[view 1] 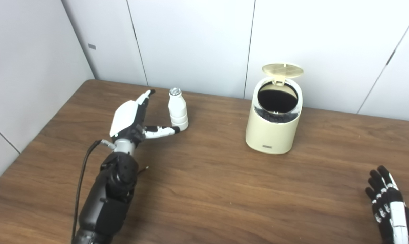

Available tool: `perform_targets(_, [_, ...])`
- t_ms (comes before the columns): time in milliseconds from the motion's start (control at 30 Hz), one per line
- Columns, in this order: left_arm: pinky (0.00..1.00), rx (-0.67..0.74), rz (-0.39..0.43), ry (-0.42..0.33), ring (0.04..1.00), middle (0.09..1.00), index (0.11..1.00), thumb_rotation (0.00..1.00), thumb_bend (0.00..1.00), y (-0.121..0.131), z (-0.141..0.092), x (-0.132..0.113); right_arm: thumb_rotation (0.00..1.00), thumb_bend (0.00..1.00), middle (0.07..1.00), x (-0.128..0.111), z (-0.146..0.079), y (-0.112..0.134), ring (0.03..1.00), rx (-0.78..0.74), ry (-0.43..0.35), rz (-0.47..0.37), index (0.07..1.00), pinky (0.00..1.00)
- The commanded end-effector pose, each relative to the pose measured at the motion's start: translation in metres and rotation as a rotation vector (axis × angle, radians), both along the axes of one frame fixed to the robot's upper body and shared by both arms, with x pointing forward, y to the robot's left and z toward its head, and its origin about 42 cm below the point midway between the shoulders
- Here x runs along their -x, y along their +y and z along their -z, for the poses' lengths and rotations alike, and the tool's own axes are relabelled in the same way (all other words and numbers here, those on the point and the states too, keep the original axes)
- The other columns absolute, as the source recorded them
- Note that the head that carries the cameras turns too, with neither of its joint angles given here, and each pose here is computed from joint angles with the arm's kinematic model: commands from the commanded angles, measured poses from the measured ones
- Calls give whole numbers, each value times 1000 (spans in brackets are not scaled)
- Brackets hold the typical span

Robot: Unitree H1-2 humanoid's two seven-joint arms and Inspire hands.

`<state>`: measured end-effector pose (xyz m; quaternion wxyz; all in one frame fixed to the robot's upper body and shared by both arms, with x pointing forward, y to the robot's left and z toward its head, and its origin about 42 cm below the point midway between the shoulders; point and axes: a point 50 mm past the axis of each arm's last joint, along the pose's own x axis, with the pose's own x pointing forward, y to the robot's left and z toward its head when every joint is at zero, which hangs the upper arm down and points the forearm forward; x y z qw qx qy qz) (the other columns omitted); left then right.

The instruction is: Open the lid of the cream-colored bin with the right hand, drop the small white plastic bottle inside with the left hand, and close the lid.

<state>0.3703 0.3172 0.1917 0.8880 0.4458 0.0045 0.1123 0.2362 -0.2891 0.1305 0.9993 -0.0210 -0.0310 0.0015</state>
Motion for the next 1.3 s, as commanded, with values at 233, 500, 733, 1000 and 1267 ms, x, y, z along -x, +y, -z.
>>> perform_targets(233, [727,21,77,-73,868,884,906,331,1000,0,-28,-45,919,597,955,-3,-16,6,973,-6,-61,10,974,977])
perform_targets(500, [682,7,106,-63,816,848,875,324,985,-6,-34,-64,935,562,963,-3,-16,8,984,-4,-56,14,982,978])
perform_targets(733, [696,-11,123,-72,824,824,858,303,963,-7,-35,-68,935,546,961,-4,-17,9,982,-16,-55,18,984,980])
perform_targets(1000, [613,-19,132,-106,711,747,774,241,951,-8,-36,-66,927,530,964,-5,-19,9,991,-24,-59,11,984,999])
perform_targets(1267, [547,-64,136,-111,645,685,706,177,913,-9,-36,-64,925,538,963,-6,-18,7,1000,-27,-63,9,989,1000])
